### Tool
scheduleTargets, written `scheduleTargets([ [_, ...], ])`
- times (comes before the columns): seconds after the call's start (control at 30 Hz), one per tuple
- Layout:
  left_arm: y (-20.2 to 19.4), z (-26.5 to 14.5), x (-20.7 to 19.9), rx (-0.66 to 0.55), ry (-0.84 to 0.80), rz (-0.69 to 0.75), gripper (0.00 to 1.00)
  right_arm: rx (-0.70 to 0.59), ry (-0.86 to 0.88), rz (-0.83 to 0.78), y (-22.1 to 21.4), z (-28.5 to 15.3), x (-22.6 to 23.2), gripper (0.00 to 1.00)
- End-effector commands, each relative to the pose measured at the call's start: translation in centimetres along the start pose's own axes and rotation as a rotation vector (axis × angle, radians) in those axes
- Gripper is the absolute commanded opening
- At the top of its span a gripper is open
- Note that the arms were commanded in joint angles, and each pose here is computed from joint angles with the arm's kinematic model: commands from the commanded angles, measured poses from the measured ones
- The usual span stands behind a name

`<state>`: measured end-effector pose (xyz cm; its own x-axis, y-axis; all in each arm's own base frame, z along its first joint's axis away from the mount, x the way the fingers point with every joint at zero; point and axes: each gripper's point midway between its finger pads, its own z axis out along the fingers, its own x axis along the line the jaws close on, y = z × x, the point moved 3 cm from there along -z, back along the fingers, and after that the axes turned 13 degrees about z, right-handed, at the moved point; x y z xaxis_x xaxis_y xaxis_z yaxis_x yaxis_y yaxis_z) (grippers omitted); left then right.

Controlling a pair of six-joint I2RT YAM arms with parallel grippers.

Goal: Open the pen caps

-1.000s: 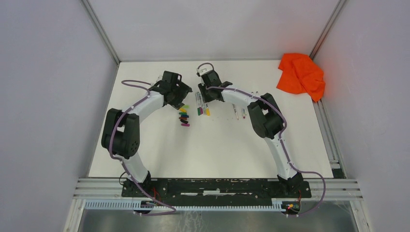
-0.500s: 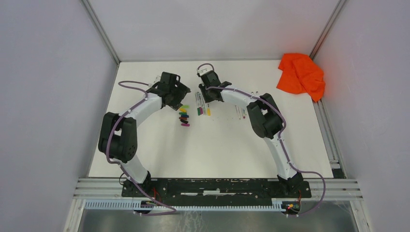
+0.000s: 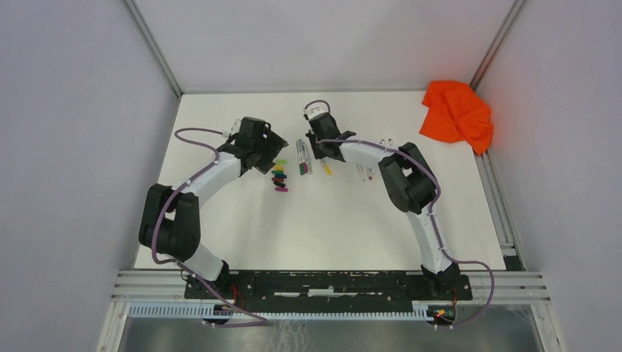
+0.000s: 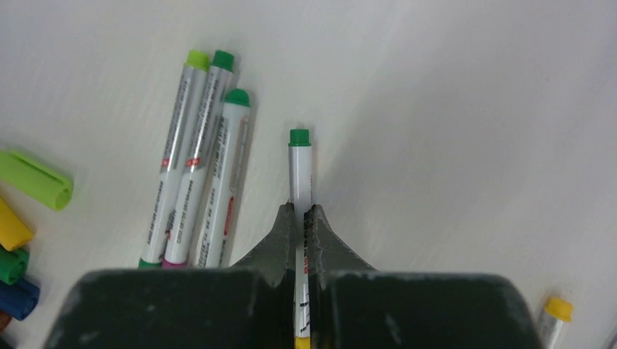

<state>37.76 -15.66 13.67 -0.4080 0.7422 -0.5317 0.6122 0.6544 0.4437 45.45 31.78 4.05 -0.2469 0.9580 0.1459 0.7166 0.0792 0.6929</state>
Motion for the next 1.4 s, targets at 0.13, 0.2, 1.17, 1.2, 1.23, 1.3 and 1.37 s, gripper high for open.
scheduleTargets([
  [0.13,-1.8,-2.7,-3.2,-0.081,-0.197,0.179,0.83,0.074,0.071,0.046,-3.4,-4.3,-2.3,0.00],
  [0.2,-3.1,-3.2,-4.1,-0.084,-0.271,0.222,0.82,0.035,0.130,0.067,-2.7,-6.0,-1.8,0.00],
  [1.17,-13.9,-5.2,-9.5,0.015,-0.927,0.434,0.65,-0.265,0.777,0.480,2.6,-17.9,0.9,0.00],
  [1.2,-14.1,-5.1,-9.5,0.024,-0.931,0.436,0.64,-0.262,0.782,0.485,2.6,-17.8,1.0,0.00],
  [1.23,-14.3,-5.1,-9.6,0.033,-0.934,0.440,0.63,-0.261,0.789,0.488,2.6,-17.8,1.0,0.00],
  [1.3,-14.6,-4.8,-9.6,0.043,-0.937,0.445,0.61,-0.263,0.799,0.494,2.7,-17.8,1.0,0.00],
  [1.37,-14.7,-4.7,-9.5,0.048,-0.938,0.447,0.59,-0.265,0.798,0.496,2.8,-17.7,0.9,0.00],
])
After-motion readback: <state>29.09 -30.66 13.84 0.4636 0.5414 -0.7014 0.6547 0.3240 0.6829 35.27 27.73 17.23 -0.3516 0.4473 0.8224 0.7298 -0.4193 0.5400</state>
